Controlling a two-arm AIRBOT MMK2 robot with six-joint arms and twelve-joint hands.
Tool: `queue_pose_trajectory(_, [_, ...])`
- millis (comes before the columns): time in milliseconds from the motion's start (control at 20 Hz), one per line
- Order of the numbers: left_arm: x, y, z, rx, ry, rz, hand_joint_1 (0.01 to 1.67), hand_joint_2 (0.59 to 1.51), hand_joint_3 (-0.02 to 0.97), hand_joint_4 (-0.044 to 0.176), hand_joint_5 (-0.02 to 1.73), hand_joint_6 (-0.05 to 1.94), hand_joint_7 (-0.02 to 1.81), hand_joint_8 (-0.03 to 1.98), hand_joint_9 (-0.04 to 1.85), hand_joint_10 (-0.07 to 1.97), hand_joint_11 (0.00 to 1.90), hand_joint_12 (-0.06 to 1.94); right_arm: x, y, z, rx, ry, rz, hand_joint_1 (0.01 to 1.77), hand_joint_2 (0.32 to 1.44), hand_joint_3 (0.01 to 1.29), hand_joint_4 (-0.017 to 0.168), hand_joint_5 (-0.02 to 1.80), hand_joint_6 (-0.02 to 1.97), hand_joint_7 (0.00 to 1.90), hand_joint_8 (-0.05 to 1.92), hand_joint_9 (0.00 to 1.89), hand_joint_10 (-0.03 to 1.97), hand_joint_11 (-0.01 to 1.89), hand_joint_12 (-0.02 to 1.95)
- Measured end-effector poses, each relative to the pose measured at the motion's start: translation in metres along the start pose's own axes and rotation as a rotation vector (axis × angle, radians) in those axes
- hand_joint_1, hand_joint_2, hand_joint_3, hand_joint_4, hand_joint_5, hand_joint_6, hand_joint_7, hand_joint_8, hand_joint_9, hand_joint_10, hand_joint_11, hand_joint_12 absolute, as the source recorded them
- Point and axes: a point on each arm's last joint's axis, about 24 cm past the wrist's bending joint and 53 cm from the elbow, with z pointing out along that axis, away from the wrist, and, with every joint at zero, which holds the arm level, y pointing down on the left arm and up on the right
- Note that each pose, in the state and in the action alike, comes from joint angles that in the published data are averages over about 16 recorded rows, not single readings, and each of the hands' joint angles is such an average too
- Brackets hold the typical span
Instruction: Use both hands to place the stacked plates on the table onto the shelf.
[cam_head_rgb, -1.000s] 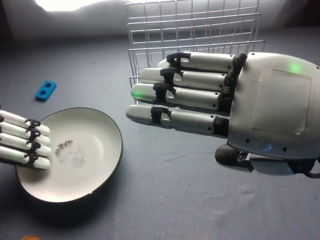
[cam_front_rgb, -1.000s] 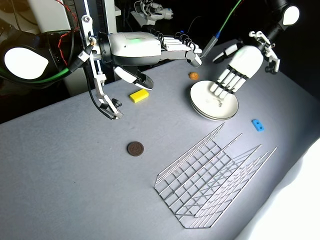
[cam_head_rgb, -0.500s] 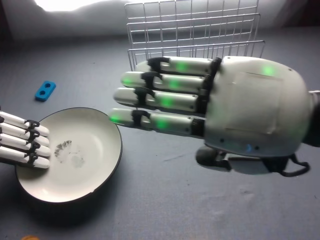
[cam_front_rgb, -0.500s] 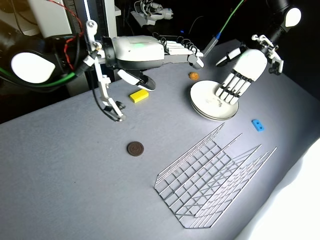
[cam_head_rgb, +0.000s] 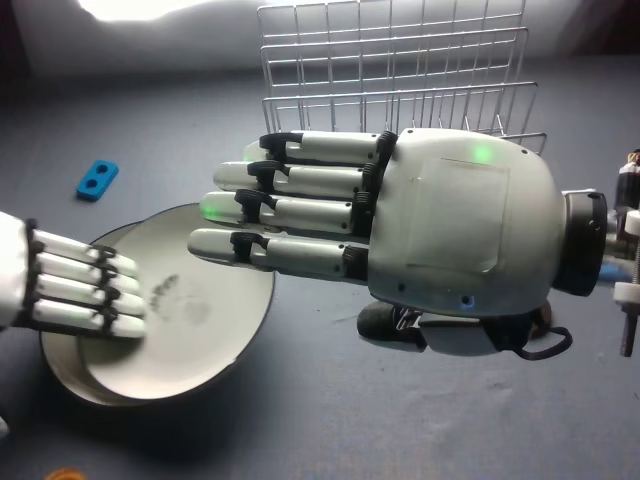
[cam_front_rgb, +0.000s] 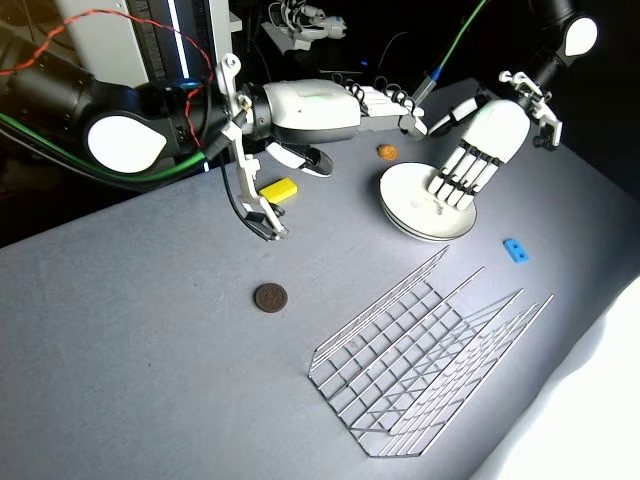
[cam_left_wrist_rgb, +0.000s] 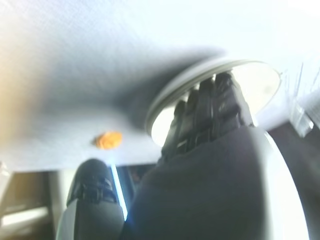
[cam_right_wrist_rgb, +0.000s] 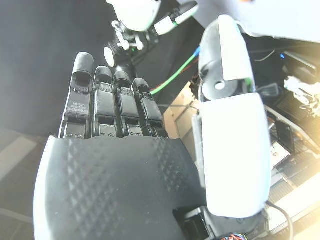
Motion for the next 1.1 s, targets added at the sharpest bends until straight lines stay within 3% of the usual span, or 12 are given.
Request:
queue_pose_trajectory(500, [-0.012, -0.030, 0.028, 0.048, -0.033, -0.018, 0.02, 1.115, 0.014, -0.005, -0.01, -0.02, -0.01, -0.02, 0.02, 0.01, 0.01, 0.01, 0.018, -0.013, 0.015, 0.015, 0.036, 0.001, 1.00, 1.09, 0.02, 0.003, 0.11, 0.02, 0.10, 0.01, 0.12, 0.00, 0.02, 0.59])
queue_pose_trajectory(1100, [-0.012, -0.033, 0.030, 0.047, -0.036, -0.040, 0.02, 1.120, 0.013, -0.004, -0.01, -0.02, 0.00, -0.02, 0.02, 0.01, 0.01, 0.01, 0.053, -0.032, 0.052, 0.037, 0.076, -0.007, 1.01, 1.11, 0.02, 0.003, 0.22, 0.02, 0.22, 0.01, 0.22, 0.01, 0.02, 0.82])
